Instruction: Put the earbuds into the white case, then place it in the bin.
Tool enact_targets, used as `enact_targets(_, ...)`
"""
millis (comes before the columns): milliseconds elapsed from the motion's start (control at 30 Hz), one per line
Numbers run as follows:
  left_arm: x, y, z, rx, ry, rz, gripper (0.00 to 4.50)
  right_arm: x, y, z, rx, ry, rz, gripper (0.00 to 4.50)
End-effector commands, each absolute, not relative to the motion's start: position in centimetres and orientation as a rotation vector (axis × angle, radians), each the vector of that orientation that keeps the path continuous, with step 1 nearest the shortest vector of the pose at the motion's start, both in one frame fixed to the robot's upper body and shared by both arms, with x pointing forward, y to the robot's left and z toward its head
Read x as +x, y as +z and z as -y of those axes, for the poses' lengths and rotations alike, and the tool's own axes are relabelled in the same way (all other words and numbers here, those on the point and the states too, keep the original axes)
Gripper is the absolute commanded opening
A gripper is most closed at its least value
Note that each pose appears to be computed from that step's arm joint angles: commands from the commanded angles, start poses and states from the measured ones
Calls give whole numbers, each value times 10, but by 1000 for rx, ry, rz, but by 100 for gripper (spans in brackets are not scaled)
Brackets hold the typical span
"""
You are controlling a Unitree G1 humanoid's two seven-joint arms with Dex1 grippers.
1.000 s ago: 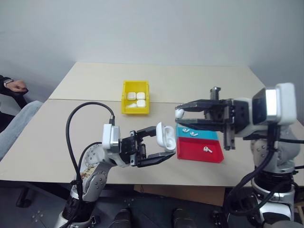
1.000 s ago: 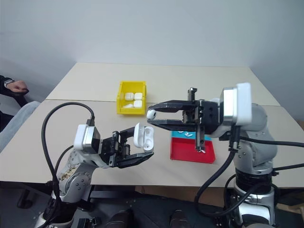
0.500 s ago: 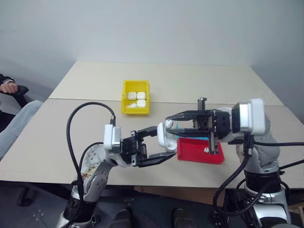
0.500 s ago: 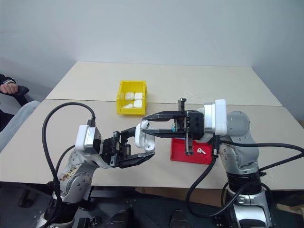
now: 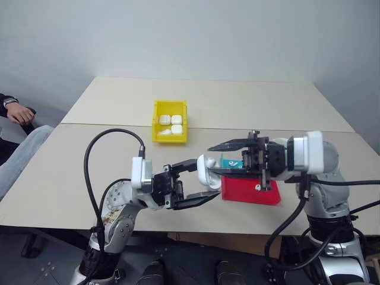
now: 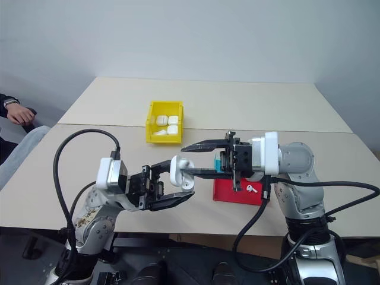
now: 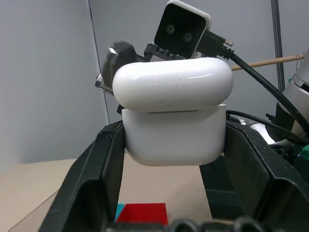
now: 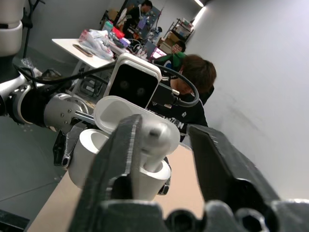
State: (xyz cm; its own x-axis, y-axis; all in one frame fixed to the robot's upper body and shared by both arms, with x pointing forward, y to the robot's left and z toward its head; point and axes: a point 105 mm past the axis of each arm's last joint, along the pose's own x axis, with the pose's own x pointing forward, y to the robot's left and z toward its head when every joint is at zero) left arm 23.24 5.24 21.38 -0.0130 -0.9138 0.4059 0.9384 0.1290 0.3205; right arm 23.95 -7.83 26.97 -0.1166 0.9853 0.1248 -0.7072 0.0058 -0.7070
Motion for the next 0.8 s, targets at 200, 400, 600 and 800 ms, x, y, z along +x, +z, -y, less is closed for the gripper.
enact_targets(200, 229, 226, -53, -26, -1446, 665, 280, 237, 265, 83, -557, 1555, 732, 270)
enact_targets(400, 251, 197, -67, 168, -1368, 569, 280, 263, 270, 107, -671, 1508, 400, 270)
enact_targets(600, 258, 185, -81, 255, -1335, 533, 280, 313, 258, 135, -947, 1327, 84, 270)
enact_targets(800, 249, 180, -78, 236, -1316, 527, 280, 355, 236, 150, -1216, 1238, -186, 270)
